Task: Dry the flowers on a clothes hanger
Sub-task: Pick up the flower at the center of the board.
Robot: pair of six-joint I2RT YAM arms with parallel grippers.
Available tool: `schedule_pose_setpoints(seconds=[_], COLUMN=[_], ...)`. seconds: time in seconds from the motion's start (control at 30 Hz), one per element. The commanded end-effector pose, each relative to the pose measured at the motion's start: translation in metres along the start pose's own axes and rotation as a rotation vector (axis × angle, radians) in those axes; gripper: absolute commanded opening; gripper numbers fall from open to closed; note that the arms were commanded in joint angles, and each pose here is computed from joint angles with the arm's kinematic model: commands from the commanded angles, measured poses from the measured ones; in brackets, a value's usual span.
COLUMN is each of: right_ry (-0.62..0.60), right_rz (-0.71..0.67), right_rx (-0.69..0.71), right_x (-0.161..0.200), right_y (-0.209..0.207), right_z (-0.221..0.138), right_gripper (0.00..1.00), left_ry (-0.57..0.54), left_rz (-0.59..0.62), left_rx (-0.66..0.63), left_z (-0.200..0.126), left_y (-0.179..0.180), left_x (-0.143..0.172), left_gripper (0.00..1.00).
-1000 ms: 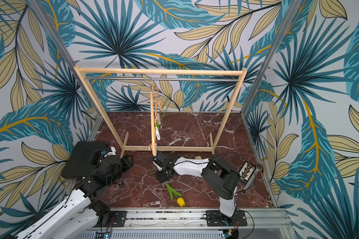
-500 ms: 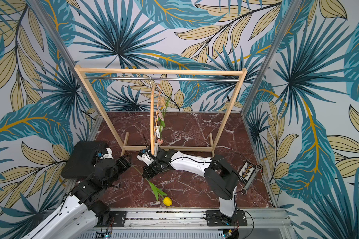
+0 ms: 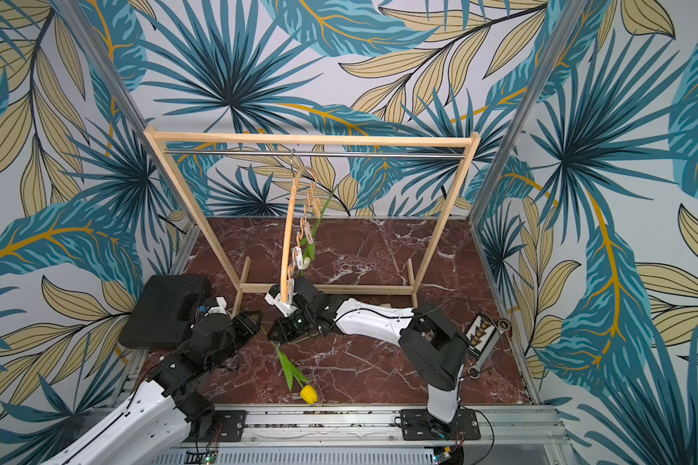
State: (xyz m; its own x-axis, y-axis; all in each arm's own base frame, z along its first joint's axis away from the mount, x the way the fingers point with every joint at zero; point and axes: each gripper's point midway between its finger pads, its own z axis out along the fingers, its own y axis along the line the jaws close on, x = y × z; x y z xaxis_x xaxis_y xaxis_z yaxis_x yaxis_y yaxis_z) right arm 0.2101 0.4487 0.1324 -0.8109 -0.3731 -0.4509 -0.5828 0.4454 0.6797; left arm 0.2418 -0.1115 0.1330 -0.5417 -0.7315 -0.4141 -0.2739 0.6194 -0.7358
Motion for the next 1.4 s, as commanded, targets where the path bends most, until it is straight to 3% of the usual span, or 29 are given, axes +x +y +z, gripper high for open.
schedule_pose_setpoints(seconds=[0.0,0.13,0.23,0.4,0.63,0.77,0.93,1.1,1.37], right_ry=[-0.036,-0.037,-0.033,-0.019,-0.009,0.008,0.039,-0.015,-0.097], right_rz=[0.0,0.006,0.015,0.02,0.026,0.041,0.076,0.125,0.219], right_rx=[-0.044,-0.043,-0.053,-0.064,-0.073,-0.055,-0.01,0.005,0.021], right_x=[-0.006,-0.005,-0.003,0.0,0.0,0.001,0.008,0.014,0.042], right_y=[0.012,0.011,0.011,0.011,0.012,0.008,-0.007,-0.019,-0.04], right_z=[-0.008,-0.007,-0.006,-0.005,-0.002,0.0,0.007,-0.007,-0.072], right_gripper=[0.0,0.0,0.0,0.0,0.0,0.0,0.34,0.47,0.54], left_ry=[0.042,0.041,0.029,0.022,0.0,-0.018,-0.042,-0.026,-0.026], left_rz=[-0.003,0.005,0.0,-0.023,-0.051,-0.055,-0.044,-0.012,0.059], left_rx=[-0.029,-0.096,-0.083,-0.064,-0.051,-0.046,-0.04,-0.004,0.053], left_z=[0.008,0.008,0.009,0.013,0.015,0.012,0.009,0.01,0.009], left_y=[0.013,0.026,0.024,0.021,0.019,0.018,0.016,0.007,-0.016], left_x=[0.013,0.013,0.012,0.011,0.008,0.004,-0.001,0.0,-0.008], left_gripper=[0.47,0.47,0.34,0.27,0.04,0.0,0.0,0.0,0.0])
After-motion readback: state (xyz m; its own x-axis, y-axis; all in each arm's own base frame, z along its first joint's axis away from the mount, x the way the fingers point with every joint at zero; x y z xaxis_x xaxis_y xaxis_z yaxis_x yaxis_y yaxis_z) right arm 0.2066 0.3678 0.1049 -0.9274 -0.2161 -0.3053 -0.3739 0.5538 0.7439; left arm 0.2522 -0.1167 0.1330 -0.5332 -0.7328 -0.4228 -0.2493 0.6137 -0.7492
